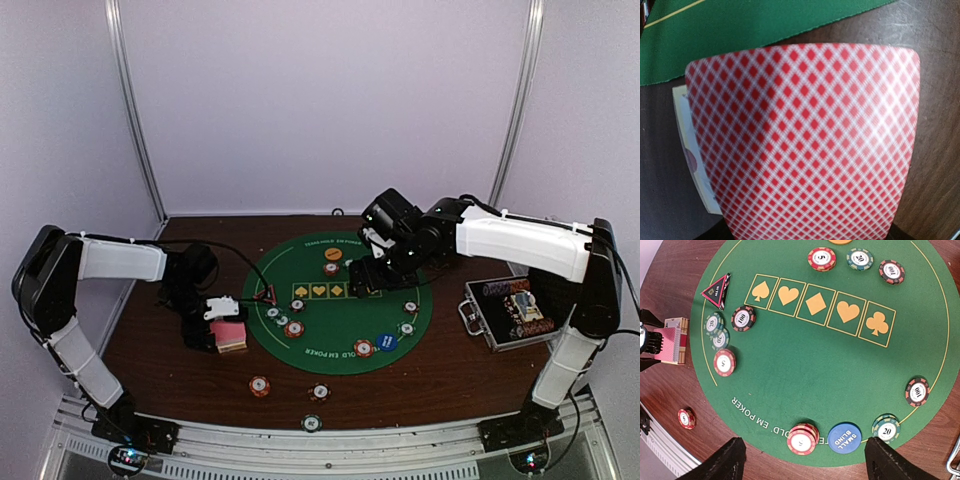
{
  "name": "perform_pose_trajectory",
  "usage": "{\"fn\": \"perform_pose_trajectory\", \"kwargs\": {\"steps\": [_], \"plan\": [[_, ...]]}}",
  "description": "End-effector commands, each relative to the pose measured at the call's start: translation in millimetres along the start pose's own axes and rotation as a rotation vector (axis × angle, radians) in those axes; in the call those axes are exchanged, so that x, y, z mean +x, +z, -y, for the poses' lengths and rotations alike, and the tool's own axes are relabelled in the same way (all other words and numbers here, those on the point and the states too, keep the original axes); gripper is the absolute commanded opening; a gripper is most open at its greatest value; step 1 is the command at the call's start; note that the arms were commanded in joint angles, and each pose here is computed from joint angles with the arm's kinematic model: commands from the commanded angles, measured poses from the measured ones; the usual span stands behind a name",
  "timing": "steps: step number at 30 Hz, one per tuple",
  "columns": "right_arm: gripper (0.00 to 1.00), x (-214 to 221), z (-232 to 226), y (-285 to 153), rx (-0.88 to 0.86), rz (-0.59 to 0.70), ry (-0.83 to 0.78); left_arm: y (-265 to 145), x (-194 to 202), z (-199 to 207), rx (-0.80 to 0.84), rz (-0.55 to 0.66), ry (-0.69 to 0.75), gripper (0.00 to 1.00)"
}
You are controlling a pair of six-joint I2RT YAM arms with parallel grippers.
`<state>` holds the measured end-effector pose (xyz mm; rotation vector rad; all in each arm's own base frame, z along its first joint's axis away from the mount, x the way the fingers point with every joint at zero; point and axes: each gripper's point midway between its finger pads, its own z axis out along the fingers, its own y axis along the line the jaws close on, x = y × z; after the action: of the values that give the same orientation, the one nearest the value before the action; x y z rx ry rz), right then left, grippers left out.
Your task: Distribute texas hold em gaming equipment
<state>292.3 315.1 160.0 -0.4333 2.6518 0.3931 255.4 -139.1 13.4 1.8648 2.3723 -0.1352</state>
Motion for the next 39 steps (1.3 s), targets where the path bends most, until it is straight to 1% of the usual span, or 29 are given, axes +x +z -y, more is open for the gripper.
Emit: {"fn": "perform_pose_trajectory", "kwargs": {"steps": [1, 8, 11, 12, 16, 20, 21, 26, 34, 39], "plan": [[0.85, -9.2, -7.6, -14.7, -0.03, 0.041, 0.006, 7.2, 1.1, 3.9, 0.029, 0.007, -0.002, 0.71], [0.8, -8.8, -9.7, -12.9, -0.04, 0.035, 0.005, 7.4, 0.6, 1.4, -0.021, 0.037, 0.028, 0.51], [0.79, -8.1, -10.5, -12.3, -0.044, 0.031, 0.005, 6.0, -0.4, -0.6, -0.04, 0.047, 0.031, 0.37], [0.78, -8.5, -10.8, -12.0, -0.045, 0.032, 0.005, 5.8, -0.5, -1.2, -0.042, 0.046, 0.031, 0.34], [0.77, -8.9, -12.3, -12.0, -0.052, 0.031, 0.003, 5.9, 1.6, -1.9, -0.045, 0.034, 0.03, 0.25], [0.77, -10.8, -13.8, -12.1, -0.058, 0.036, 0.002, 2.4, -0.2, -4.6, -0.059, 0.04, 0.032, 0.03], [0.77, -11.0, -14.1, -11.8, -0.059, 0.036, 0.002, 1.3, -0.8, -5.7, -0.063, 0.04, 0.031, 0.0], [0.76, -11.3, -18.5, -10.6, -0.08, 0.031, 0.005, -3.0, -4.2, -3.3, -0.046, 0.054, 0.029, 0.0], [0.76, -13.8, -29.4, -9.4, -0.139, 0.034, 0.025, -24.1, -14.2, -1.6, -0.029, 0.089, 0.035, 0.0], [0.75, -12.0, -33.7, -6.9, -0.167, 0.03, 0.041, -30.3, -16.3, -1.7, -0.031, 0.097, 0.039, 0.0]]}}
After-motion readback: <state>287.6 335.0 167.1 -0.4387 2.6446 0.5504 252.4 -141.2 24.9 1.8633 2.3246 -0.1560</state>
